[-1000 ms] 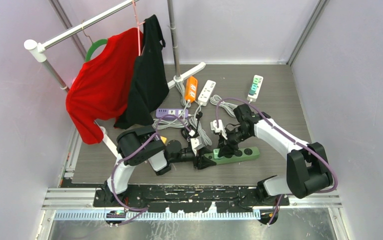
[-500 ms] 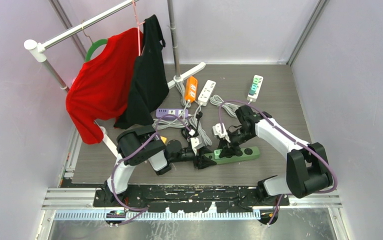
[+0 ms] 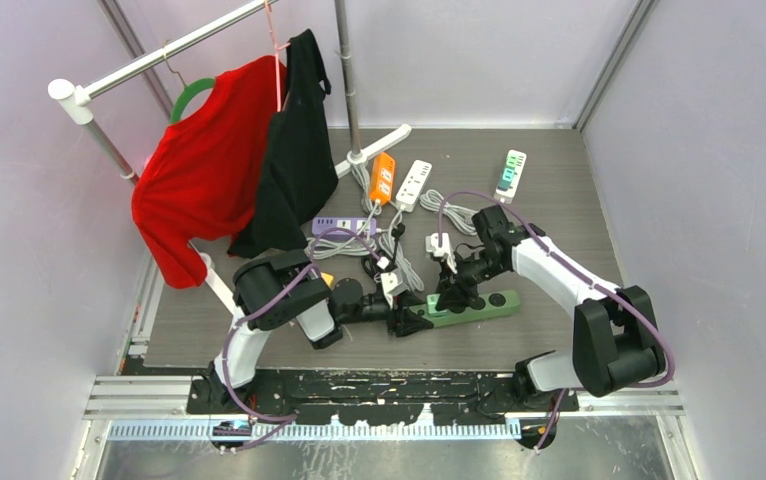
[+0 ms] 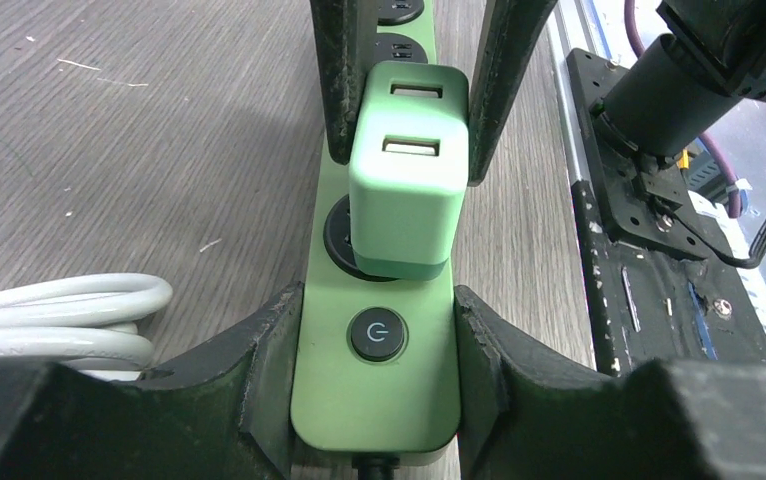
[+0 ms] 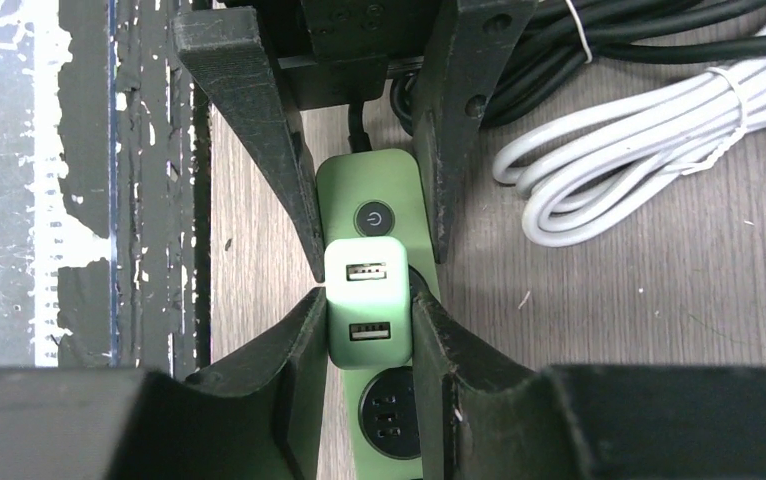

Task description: Pull the plug off the socket

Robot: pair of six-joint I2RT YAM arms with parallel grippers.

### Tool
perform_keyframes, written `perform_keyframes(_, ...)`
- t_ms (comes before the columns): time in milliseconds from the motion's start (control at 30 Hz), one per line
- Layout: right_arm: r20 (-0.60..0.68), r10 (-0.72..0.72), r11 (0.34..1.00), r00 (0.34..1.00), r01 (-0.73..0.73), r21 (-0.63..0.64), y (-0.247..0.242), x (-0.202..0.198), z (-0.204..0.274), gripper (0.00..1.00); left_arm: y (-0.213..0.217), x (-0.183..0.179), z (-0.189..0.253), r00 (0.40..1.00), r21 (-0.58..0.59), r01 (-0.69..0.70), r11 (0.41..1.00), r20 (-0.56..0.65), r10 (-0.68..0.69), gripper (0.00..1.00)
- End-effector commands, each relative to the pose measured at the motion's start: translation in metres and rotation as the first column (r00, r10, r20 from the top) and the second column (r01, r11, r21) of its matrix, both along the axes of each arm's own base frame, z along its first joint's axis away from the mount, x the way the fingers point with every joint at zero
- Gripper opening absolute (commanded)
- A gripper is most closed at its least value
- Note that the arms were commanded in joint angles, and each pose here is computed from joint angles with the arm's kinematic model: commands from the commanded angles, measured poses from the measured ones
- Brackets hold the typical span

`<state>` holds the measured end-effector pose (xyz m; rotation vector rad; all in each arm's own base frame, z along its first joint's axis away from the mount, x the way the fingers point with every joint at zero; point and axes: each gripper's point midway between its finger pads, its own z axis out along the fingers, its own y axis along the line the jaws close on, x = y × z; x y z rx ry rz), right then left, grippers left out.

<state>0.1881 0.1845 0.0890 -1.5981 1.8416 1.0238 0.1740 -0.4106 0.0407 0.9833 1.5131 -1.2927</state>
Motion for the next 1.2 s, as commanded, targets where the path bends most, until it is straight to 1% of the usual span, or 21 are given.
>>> perform_keyframes(0, 0.175, -0.041, 0.995, 0.984, 0.023, 0.101, -0.003, 0.033, 0.033, 0.01, 0.022, -0.004, -0.059, 0.99, 0.187, -0.037, 0.982, -0.126, 0.062, 0.0)
perform_keyframes(167, 0.184, 0.095, 0.989, 0.978, -0.114, 0.098, -0.013, 0.006, 0.031, 0.01, 0.022, -0.003, -0.06, 0.99, 0.188, -0.038, 0.981, -0.129, 0.063, 0.0)
perform_keyframes(267, 0.17, 0.156, 0.971, 0.973, -0.183, 0.154, -0.007, -0.011, 0.033, 0.01, 0.022, -0.003, -0.059, 0.99, 0.186, -0.038, 0.982, -0.128, 0.062, 0.0)
perform_keyframes(367, 0.164, 0.19, 0.963, 0.968, -0.217, 0.162, 0.004, -0.017, 0.035, 0.01, 0.022, -0.004, -0.06, 0.989, 0.189, -0.038, 0.981, -0.133, 0.064, 0.0)
perform_keyframes(433, 0.149, 0.166, 0.968, 0.975, -0.19, 0.162, 0.014, -0.014, 0.035, 0.01, 0.021, -0.003, -0.061, 0.989, 0.191, -0.038, 0.981, -0.136, 0.064, 0.0)
perform_keyframes(467, 0.164, 0.137, 0.971, 0.977, -0.165, 0.172, 0.021, -0.006, 0.036, 0.01, 0.021, -0.003, -0.061, 0.988, 0.193, -0.038, 0.981, -0.137, 0.065, 0.0)
perform_keyframes(567, 0.132, 0.068, 0.979, 0.989, -0.091, 0.184, 0.026, 0.006, 0.041, 0.01, 0.021, -0.003, -0.063, 0.988, 0.198, -0.037, 0.979, -0.142, 0.066, 0.0)
perform_keyframes(700, 0.128, -0.014, 0.991, 0.992, -0.003, 0.137, 0.021, 0.023, 0.037, 0.01, 0.02, -0.002, -0.064, 0.987, 0.205, -0.037, 0.978, -0.147, 0.068, 0.0)
perform_keyframes(867, 0.141, -0.072, 0.994, 0.987, 0.059, 0.093, 0.005, 0.036, 0.034, 0.01, 0.02, -0.002, -0.063, 0.987, 0.205, -0.037, 0.978, -0.148, 0.068, 0.0)
perform_keyframes(1000, 0.145, -0.105, 0.989, 0.984, 0.087, 0.123, -0.003, 0.039, 0.045, 0.01, 0.02, -0.004, -0.064, 0.985, 0.204, -0.033, 0.978, -0.158, 0.066, 0.0)
perform_keyframes(1167, 0.114, -0.14, 0.975, 0.984, 0.116, 0.191, -0.004, 0.038, 0.068, 0.01, 0.02, -0.005, -0.062, 0.981, 0.194, -0.019, 0.981, -0.187, 0.056, 0.0)
